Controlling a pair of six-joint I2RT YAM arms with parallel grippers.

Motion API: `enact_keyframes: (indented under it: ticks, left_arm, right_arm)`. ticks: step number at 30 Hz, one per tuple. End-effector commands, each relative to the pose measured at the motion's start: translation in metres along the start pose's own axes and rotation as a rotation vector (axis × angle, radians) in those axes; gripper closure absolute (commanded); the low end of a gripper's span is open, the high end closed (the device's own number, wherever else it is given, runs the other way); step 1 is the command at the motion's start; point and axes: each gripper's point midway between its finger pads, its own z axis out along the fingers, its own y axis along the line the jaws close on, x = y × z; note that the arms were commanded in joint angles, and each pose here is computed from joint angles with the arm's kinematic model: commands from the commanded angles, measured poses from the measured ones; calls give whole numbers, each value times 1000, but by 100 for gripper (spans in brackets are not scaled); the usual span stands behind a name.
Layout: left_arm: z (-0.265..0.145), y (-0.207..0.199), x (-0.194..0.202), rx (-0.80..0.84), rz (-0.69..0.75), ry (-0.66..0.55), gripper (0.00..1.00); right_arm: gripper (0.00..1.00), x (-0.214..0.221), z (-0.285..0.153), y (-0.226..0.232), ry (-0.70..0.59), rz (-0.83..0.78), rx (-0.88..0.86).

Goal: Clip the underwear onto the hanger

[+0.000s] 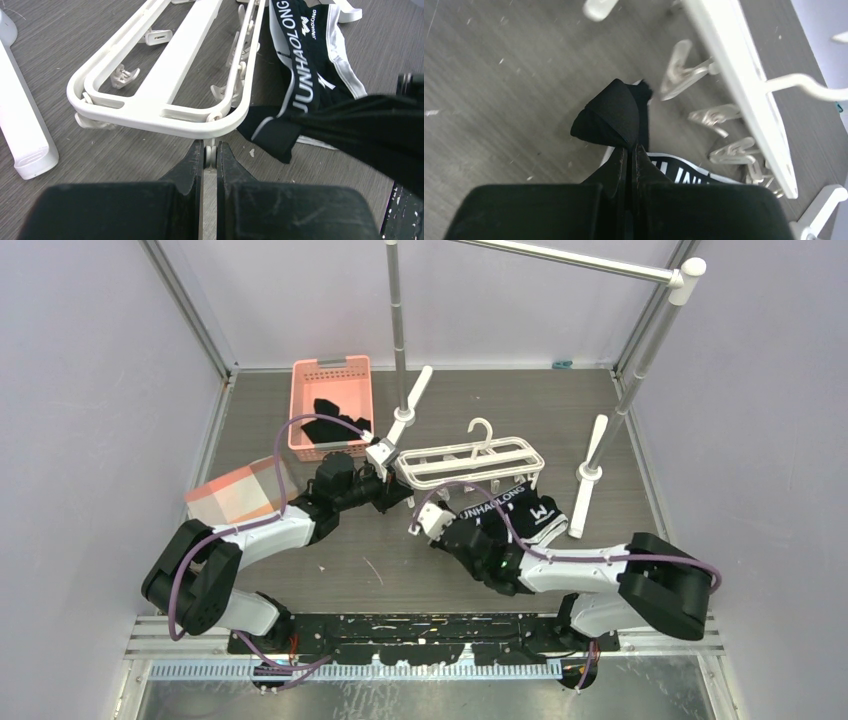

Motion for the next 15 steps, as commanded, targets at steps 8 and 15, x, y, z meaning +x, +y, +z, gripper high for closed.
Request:
enact_keyframes:
  ticks: [8,15]
  left_arm:
    - [2,-5,-29,22,40,-88,100]
    - [0,-4,-31,13,47,-91,100]
  right_arm:
    - [69,13,-12,78,112,-165,-167]
    - [45,-17,-34,93,35,-175,-359]
